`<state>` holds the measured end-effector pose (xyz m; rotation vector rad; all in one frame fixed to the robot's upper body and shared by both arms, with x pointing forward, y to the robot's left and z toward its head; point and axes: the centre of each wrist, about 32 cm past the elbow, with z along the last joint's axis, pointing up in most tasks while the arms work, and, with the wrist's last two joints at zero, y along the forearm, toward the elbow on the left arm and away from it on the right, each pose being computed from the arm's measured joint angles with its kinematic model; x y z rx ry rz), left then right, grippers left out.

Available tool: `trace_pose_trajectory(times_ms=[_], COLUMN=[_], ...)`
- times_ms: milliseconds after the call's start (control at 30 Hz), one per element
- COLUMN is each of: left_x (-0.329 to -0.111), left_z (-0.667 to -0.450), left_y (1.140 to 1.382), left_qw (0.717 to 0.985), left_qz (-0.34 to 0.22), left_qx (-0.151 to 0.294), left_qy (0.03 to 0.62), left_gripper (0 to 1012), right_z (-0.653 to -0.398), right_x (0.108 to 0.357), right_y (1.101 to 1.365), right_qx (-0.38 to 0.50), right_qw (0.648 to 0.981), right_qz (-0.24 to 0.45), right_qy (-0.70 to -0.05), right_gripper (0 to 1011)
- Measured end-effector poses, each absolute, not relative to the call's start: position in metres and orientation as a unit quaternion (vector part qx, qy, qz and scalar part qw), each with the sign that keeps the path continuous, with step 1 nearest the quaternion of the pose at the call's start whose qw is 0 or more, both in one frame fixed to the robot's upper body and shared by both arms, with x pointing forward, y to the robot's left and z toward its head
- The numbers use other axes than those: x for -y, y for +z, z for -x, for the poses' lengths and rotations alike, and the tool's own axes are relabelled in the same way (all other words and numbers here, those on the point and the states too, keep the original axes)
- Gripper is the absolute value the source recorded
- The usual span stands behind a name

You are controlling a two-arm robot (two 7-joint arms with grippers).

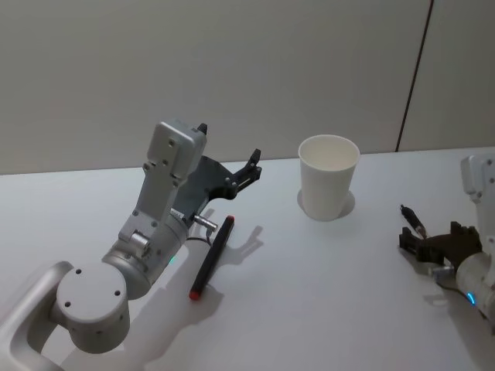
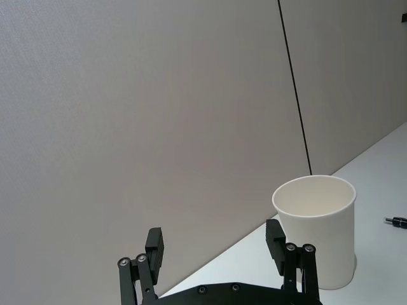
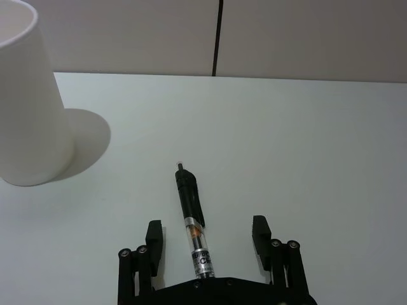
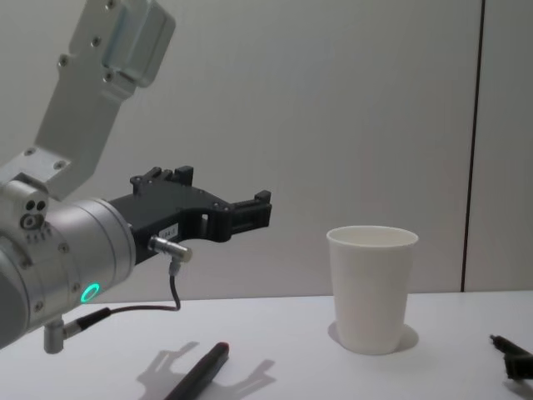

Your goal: Place the pen into the pen holder.

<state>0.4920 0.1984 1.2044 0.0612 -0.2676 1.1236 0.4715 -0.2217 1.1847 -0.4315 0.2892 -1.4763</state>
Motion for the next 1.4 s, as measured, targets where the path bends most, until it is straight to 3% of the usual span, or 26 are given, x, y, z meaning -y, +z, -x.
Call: trace_pose_trajectory(times_ms=[100, 367, 567, 867, 1400], left_x=[-0.1984, -0.1984, -0.1984, -0.1984, -0.1984], left_z=[-0.4920, -0.4920, -0.4920, -0.4920, -0.4920], left_y=[1.2044, 1.2044, 1.2044, 1.2044, 1.2044], left_qw=[0.837, 0.837, 0.837, 0.837, 0.837], left_qz=[-0.029, -0.029, -0.029, -0.029, -0.029], left_qx=[0.126, 0.126, 0.126, 0.126, 0.126], left_qy=[0.531, 0.531, 0.531, 0.531, 0.531], left_gripper=[1001, 1001, 1001, 1001, 1001], right_z=[-0.4718, -0.4724, -0.4727, -0.4729, -0.4721], right_x=[0.2217, 0.2216, 0.2216, 0.2216, 0.2225], right_y=[1.1845, 1.1840, 1.1835, 1.1831, 1.1832], right_qx=[-0.130, -0.131, -0.131, -0.131, -0.120], right_qw=[0.709, 0.709, 0.708, 0.708, 0.717], right_qz=[0.194, 0.195, 0.195, 0.197, 0.174], right_qy=[-0.665, -0.666, -0.666, -0.666, -0.665], right_gripper=[814, 626, 378, 130, 119])
